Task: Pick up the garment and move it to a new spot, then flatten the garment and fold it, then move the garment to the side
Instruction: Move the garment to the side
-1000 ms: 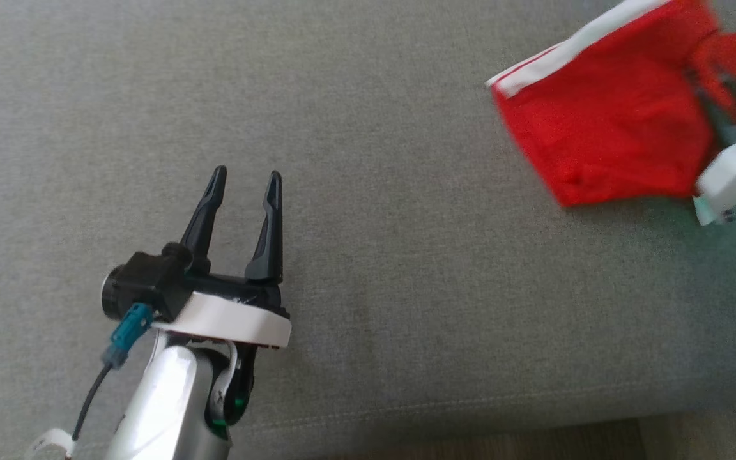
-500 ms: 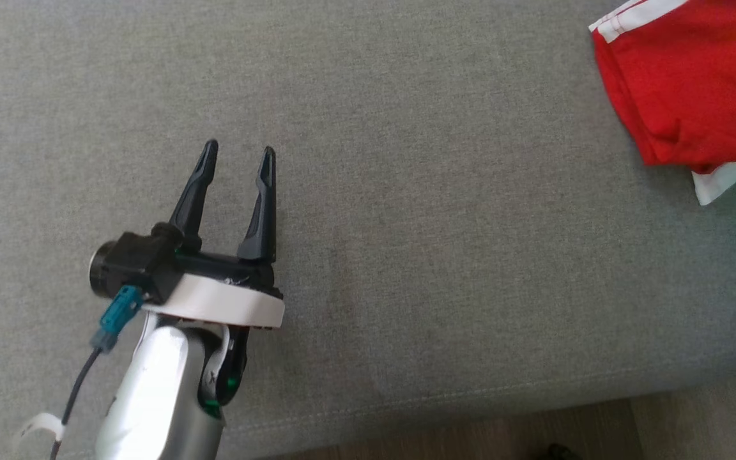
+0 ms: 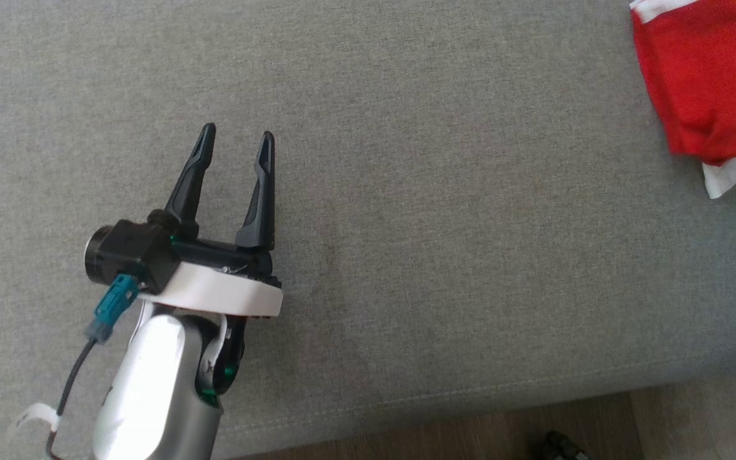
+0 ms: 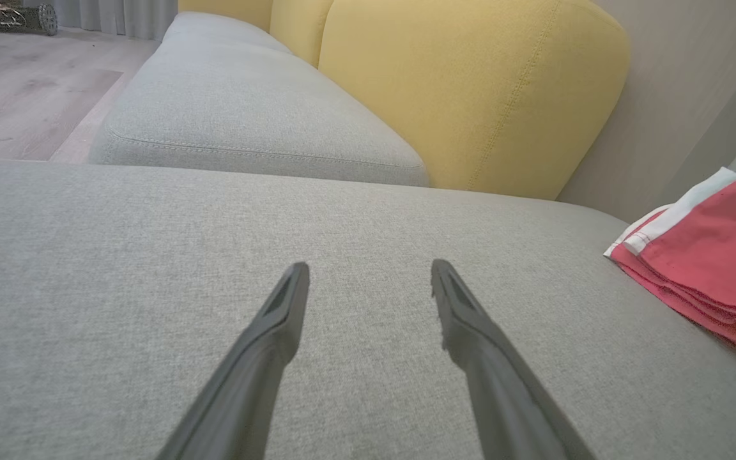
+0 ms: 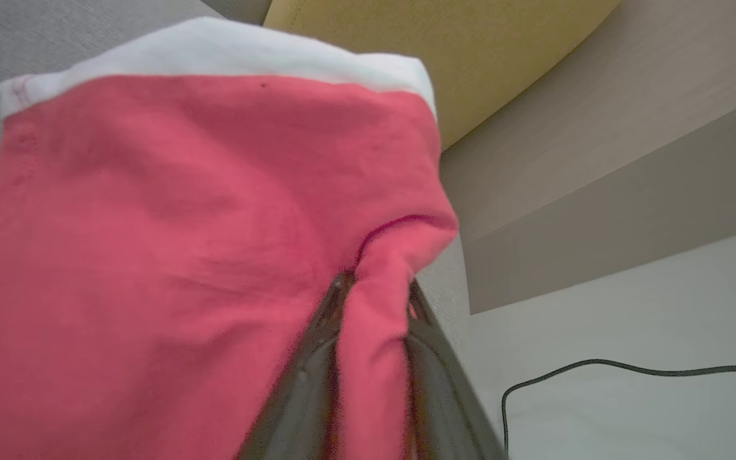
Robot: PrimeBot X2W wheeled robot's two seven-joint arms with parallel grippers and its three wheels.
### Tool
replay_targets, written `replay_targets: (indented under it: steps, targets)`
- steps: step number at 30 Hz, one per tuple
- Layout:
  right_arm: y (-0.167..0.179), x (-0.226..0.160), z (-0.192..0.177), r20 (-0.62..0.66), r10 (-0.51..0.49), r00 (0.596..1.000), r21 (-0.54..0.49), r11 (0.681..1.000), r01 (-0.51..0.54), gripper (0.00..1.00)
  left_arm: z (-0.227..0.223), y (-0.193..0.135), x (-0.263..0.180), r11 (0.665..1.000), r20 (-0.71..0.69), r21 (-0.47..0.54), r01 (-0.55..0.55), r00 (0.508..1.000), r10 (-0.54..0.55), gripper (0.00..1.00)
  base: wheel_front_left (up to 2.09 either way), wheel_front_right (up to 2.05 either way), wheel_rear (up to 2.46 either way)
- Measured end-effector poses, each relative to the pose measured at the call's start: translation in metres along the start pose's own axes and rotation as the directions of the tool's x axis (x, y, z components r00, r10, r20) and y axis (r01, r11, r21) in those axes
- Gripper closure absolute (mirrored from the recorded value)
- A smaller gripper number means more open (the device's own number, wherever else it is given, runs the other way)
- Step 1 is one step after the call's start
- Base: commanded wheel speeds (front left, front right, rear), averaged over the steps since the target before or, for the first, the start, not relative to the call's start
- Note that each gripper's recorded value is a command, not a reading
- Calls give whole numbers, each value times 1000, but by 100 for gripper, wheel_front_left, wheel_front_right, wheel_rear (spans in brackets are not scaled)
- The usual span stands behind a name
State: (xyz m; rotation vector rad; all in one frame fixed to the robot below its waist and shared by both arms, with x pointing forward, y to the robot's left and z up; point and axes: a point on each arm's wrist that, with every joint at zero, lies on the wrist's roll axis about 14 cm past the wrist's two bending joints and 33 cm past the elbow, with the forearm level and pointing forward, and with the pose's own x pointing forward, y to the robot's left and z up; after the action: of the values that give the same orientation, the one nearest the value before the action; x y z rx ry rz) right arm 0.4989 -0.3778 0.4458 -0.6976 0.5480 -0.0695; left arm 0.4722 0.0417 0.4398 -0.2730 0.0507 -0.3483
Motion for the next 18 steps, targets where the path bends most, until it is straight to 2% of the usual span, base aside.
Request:
replay_targets:
  steps: [1, 7, 12, 18]
  targets:
    - [2, 0, 2, 5, 2, 1000, 5, 1000, -2, 0, 0, 0, 0, 1000, 0, 0, 0, 1000, 0, 0, 0, 0, 0]
    - [2, -5, 13, 50, -7, 999, -10, 1000, 7, 0, 3, -1, 0, 1000, 4, 3, 0, 1000, 0, 0, 0, 0, 0]
    - [4, -14, 41, 143, -12, 990, 12, 1000, 10, 0, 14, -2, -3, 1000, 28, 12, -2, 1000, 2, 0, 0, 0, 0]
    - [17, -35, 100, 347, -12, 938, 138, 990, -38, 0, 38, -2, -11, 1000, 76, 23, -22, 997, 20, 0, 0, 0, 0]
